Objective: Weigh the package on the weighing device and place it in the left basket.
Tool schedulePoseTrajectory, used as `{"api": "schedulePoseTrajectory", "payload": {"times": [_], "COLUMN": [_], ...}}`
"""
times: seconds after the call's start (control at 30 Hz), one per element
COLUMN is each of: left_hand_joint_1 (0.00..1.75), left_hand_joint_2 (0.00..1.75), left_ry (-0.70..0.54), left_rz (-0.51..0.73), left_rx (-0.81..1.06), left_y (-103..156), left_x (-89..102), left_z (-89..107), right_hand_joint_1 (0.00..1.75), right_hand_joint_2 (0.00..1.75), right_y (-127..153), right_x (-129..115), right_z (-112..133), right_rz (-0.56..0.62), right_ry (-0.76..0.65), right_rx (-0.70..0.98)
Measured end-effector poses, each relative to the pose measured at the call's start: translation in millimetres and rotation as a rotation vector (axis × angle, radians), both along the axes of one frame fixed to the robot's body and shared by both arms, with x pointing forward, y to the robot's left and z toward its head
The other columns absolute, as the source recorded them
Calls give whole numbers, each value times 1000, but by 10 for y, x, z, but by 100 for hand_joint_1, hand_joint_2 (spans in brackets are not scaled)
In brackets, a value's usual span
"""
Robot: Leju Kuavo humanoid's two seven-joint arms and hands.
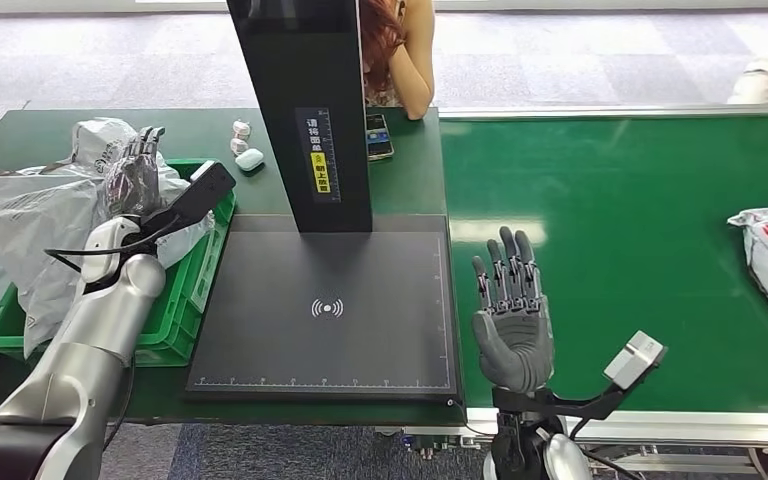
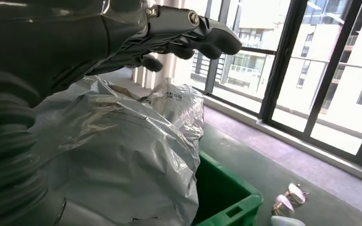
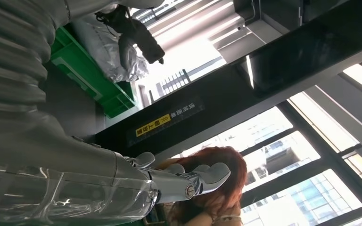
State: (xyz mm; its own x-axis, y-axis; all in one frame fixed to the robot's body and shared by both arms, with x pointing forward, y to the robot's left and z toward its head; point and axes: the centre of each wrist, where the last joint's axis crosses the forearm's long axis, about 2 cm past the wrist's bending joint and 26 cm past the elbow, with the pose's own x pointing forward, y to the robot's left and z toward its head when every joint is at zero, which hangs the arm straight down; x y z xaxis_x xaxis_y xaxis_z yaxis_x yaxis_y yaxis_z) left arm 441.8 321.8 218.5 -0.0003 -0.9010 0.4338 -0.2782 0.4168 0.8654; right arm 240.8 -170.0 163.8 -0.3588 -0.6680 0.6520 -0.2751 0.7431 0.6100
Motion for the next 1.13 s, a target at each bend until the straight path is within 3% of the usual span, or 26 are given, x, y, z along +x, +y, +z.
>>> {"api": "schedulePoseTrajectory", "payload": {"times": [0.13, 0.23, 0.33, 0.4, 0.57, 0.77, 0.9, 1.13], "left_hand_joint_1": [0, 0, 0, 0, 0, 0, 0, 0], "left_hand_joint_2": [175, 175, 175, 175, 175, 175, 175, 175], "left_ry": [-100, -243, -453, -503, -261, 17, 103, 110], "left_rz": [-77, -122, -195, -266, -461, -527, -542, -554], "left_rx": [-144, -255, -428, -563, -824, -1072, -1126, -1125], "left_y": [-80, -123, -197, -321, -830, -1286, -1475, -1596], "left_x": [-188, -414, -800, -1134, -1859, -2356, -2530, -2565], "left_z": [17, 12, -98, -226, -585, -908, -998, -983], "right_hand_joint_1": [0, 0, 0, 0, 0, 0, 0, 0], "right_hand_joint_2": [175, 175, 175, 175, 175, 175, 175, 175], "right_y": [-16, -34, -48, -47, 22, 117, 164, 186], "right_x": [-17, -42, -74, -95, -138, -214, -272, -332], "right_z": [-26, -52, -76, -104, -254, -487, -617, -723], "right_rz": [-22, -43, -75, -86, -54, -19, 19, 55], "right_ry": [12, 28, 44, 55, 89, 188, 237, 264], "right_rx": [-1, -11, -59, -129, -325, -517, -584, -637]}}
